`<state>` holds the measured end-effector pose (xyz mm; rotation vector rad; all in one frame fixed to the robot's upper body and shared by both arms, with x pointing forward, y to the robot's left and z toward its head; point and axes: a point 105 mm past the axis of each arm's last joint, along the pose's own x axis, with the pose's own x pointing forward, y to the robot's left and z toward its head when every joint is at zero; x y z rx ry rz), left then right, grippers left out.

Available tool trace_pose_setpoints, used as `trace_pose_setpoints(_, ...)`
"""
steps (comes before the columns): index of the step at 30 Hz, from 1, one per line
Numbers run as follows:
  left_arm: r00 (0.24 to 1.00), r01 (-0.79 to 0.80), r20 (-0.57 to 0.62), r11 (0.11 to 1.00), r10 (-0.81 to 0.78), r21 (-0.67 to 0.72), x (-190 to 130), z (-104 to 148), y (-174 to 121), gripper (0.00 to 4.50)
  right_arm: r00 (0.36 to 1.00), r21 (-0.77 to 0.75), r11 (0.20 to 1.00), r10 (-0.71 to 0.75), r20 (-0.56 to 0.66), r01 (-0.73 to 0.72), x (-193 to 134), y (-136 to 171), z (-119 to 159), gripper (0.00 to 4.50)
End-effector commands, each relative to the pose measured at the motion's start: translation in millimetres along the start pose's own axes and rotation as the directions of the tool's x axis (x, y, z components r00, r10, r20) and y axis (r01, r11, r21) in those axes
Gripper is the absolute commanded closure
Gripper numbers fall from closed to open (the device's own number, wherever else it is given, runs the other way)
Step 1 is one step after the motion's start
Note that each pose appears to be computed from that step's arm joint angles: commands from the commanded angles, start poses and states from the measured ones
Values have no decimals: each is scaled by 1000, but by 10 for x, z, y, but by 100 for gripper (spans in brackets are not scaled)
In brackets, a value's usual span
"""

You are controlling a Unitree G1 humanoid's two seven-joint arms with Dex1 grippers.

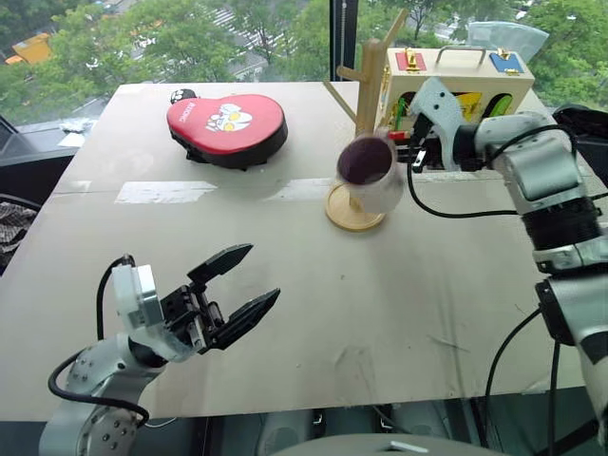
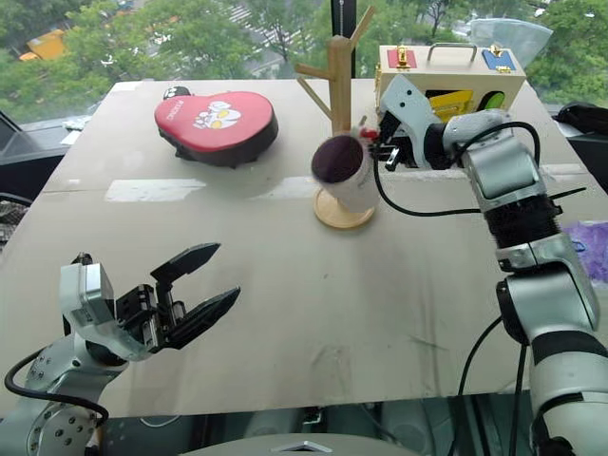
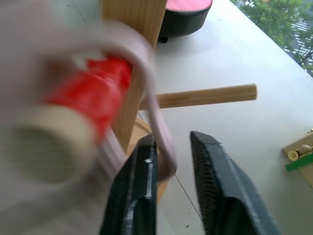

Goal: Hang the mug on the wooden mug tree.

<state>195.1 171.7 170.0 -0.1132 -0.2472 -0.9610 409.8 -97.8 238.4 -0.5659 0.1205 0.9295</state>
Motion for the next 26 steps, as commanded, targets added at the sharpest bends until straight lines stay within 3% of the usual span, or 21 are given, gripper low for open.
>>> trace_pose_setpoints(1,1000,10,14,999,-11,46,46,68,-26,0,986,-2,993,-117,115,118,-265,-214,247,172)
trace_pose_setpoints(3,1000,3,2,999,-3,39,66,44,-2,0,984,14,994,-111,137,110,-390,-177,236,85)
trace_pose_setpoints(12,984,-84,-157,996,88,31,133,-196,196,0,974,81,991,-122,192,108,-1058,344,-129,85)
trace_pose_setpoints(14,975,-93,-197,995,99,36,104,-240,259,0,980,182,978,-133,148,105,-1212,522,-443,85)
trace_pose_setpoints(17,958,-90,-270,996,91,15,24,-322,301,0,975,287,935,-221,17,207,-1489,808,-1023,5)
trace_pose_setpoints(18,953,-86,-293,996,83,3,-5,-347,303,0,967,295,923,-253,-19,247,-1552,879,-1143,5)
trace_pose_setpoints(22,940,-75,-336,997,65,-18,-71,-381,321,0,957,310,905,-281,-77,291,-1660,1101,-1339,5)
trace_pose_setpoints(26,931,-57,-363,998,40,-35,-89,-404,327,0,947,321,891,-308,-94,321,-1694,1123,-1397,5)
